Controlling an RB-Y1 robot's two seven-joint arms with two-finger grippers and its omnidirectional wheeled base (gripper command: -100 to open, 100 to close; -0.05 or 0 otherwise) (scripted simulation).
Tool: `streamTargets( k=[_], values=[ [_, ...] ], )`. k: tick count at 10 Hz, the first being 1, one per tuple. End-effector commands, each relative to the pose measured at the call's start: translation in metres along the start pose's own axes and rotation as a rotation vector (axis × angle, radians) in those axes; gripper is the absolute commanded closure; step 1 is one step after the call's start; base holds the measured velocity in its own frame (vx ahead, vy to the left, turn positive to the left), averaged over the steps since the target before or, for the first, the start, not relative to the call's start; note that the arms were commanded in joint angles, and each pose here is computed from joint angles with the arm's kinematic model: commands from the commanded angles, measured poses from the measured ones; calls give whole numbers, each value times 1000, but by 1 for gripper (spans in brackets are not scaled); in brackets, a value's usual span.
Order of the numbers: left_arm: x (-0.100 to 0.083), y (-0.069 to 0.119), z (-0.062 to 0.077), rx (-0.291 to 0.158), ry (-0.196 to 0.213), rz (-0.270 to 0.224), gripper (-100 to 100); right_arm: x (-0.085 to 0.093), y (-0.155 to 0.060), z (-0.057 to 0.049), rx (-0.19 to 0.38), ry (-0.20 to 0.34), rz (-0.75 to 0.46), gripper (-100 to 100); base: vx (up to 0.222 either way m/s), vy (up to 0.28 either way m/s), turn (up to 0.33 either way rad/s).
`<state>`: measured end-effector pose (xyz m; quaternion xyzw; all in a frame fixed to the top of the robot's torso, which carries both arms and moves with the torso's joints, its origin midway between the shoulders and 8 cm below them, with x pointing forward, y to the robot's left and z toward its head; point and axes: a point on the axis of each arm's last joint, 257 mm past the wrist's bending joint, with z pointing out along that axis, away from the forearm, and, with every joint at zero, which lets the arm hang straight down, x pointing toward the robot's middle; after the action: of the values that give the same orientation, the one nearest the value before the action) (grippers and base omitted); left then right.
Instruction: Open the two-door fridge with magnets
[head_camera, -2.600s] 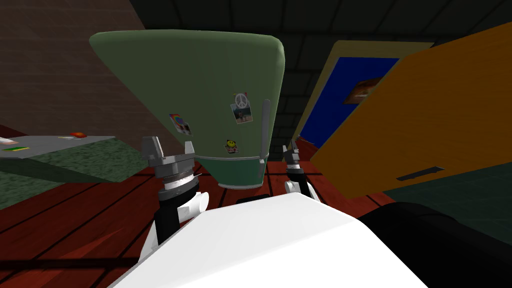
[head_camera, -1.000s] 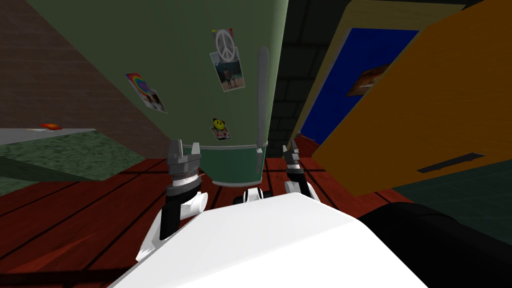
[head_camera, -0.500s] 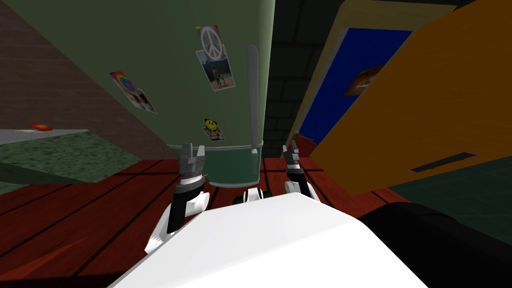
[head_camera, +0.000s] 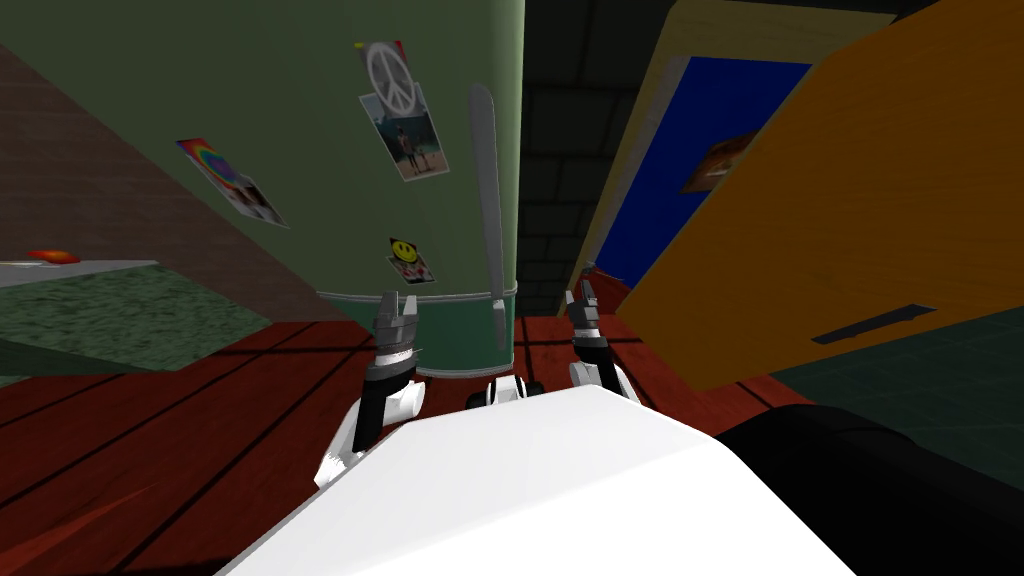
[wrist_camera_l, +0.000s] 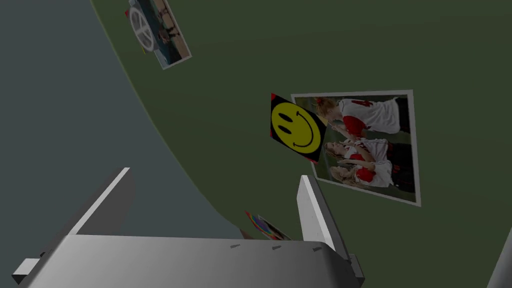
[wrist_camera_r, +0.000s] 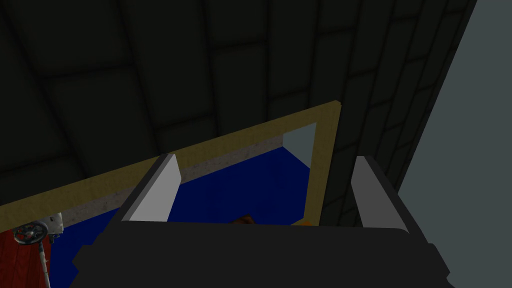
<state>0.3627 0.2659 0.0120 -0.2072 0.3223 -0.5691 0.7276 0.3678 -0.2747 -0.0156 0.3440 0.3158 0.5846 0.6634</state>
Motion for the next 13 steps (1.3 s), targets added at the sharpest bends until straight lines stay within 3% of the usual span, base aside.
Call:
streamTargets(
  k=[1, 13],
  values=[
    [8, 23, -9, -33, 5, 0, -100, 0, 0, 0, 0, 0, 0, 0, 7, -171, -35],
    [38, 93, -41, -136, 64, 14, -100, 0, 0, 0, 0, 0, 0, 0, 9, -104, -19]
  ],
)
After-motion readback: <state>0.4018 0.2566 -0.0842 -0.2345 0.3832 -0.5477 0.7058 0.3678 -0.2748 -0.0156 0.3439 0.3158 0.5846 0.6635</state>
